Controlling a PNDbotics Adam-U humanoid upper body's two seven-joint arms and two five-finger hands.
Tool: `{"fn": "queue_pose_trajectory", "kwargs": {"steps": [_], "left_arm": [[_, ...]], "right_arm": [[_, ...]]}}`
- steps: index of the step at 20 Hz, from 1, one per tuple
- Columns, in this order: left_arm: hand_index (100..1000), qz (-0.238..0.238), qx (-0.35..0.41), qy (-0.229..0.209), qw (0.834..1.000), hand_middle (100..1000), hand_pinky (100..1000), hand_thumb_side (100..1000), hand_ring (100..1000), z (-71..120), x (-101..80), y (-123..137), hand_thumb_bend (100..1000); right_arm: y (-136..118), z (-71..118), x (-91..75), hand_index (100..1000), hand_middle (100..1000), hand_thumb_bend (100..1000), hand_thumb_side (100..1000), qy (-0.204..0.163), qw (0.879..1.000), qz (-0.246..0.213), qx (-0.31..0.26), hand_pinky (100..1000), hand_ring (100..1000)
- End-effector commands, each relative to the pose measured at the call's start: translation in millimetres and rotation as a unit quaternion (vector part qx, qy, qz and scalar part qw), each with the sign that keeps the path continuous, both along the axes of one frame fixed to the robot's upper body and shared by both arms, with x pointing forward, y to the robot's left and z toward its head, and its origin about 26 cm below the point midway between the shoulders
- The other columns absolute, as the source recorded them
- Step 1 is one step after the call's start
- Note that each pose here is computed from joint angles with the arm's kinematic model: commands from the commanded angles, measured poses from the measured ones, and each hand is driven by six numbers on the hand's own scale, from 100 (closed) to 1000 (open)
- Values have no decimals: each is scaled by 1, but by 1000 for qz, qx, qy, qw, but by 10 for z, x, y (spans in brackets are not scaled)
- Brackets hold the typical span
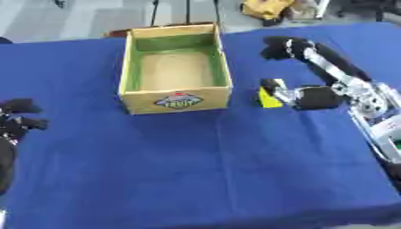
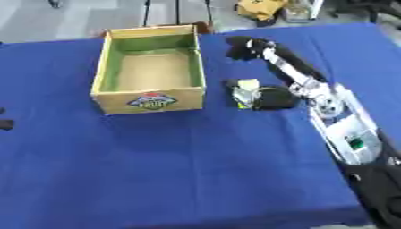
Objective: Pick up objects on the table and place them in the box.
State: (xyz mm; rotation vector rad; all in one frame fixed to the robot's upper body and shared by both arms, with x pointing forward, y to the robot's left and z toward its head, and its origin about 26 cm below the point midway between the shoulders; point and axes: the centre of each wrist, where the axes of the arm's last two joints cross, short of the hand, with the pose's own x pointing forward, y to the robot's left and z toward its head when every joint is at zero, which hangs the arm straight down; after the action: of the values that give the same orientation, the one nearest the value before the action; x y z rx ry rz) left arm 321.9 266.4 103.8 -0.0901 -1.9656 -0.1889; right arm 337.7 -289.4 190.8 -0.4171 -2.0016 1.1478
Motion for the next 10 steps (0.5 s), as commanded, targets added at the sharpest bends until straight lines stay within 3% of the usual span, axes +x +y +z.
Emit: {"fn": "queue_pose_trajectory", "kwargs": {"steps": [1, 10], "left_arm": [[717, 4, 6, -13, 1000, 588, 714, 914, 502, 78, -5, 44, 761], [717, 3, 9, -11, 1000, 588, 714, 915, 502, 68, -7, 46, 762]], "right_arm": [[-55, 81, 0, 986, 792, 269, 504, -9, 1000, -5, -17, 848, 827], [-248, 166, 111, 1000, 896, 283, 563, 21, 995, -4, -99, 910, 932]]}}
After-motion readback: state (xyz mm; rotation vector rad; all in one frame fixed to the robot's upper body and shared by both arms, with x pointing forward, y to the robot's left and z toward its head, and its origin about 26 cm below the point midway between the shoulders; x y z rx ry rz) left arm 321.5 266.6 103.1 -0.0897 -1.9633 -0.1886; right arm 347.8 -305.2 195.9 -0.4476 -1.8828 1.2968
